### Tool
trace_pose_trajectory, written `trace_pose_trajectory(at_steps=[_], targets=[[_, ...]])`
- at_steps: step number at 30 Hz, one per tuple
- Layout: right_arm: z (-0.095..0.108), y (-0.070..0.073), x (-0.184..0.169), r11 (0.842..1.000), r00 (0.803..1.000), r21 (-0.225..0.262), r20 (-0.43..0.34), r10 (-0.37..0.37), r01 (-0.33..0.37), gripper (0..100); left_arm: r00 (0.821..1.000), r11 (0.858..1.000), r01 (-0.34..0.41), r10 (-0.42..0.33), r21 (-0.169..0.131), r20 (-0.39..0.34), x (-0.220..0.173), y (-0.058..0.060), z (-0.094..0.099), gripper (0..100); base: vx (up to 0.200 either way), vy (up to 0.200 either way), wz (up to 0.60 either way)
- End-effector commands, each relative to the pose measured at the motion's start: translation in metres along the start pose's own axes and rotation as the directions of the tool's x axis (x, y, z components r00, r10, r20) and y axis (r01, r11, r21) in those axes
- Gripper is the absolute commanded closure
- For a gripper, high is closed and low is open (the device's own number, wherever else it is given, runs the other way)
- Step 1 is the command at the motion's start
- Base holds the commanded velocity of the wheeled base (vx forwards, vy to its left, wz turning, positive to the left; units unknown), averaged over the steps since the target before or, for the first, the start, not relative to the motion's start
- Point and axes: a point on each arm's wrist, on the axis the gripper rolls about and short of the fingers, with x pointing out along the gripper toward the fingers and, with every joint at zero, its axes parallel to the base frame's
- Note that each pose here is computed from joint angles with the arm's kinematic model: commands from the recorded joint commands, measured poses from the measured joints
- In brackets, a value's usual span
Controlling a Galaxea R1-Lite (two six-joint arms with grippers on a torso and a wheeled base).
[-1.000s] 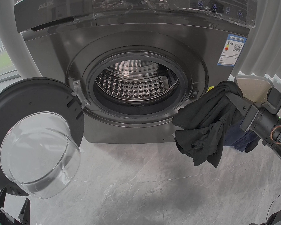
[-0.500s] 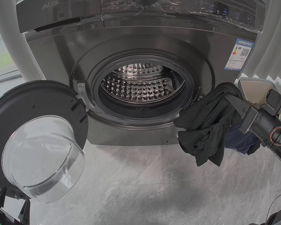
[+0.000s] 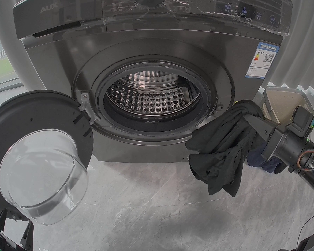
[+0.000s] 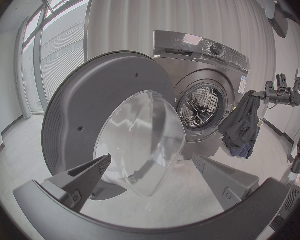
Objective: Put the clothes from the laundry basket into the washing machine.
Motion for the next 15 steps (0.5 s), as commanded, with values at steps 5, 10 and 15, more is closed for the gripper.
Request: trace_pose_trajectory(at_steps=[5, 10, 15], targets=[[-0.014, 0.015, 0.011, 0.996, 0.996, 0.064, -0.056, 0.070, -0.066, 100, 1.000, 1.000, -0.009, 0.009, 0.014, -0.004, 0.000, 0.000, -0.005, 0, 0.000, 0.000, 0.00], [-0.019, 0.020, 0.025, 0.995, 0.994, 0.063, -0.076, 0.080, -0.075, 100, 1.000, 1.000, -0.009, 0.009, 0.026, -0.004, 0.000, 0.000, -0.005, 0, 0.000, 0.000, 0.00], [-0.023, 0.023, 0.051, 0.997, 0.997, 0.064, -0.072, 0.037, -0.033, 100, 1.000, 1.000, -0.011, 0.011, 0.025, -0.004, 0.000, 0.000, -0.005, 0, 0.000, 0.000, 0.00]])
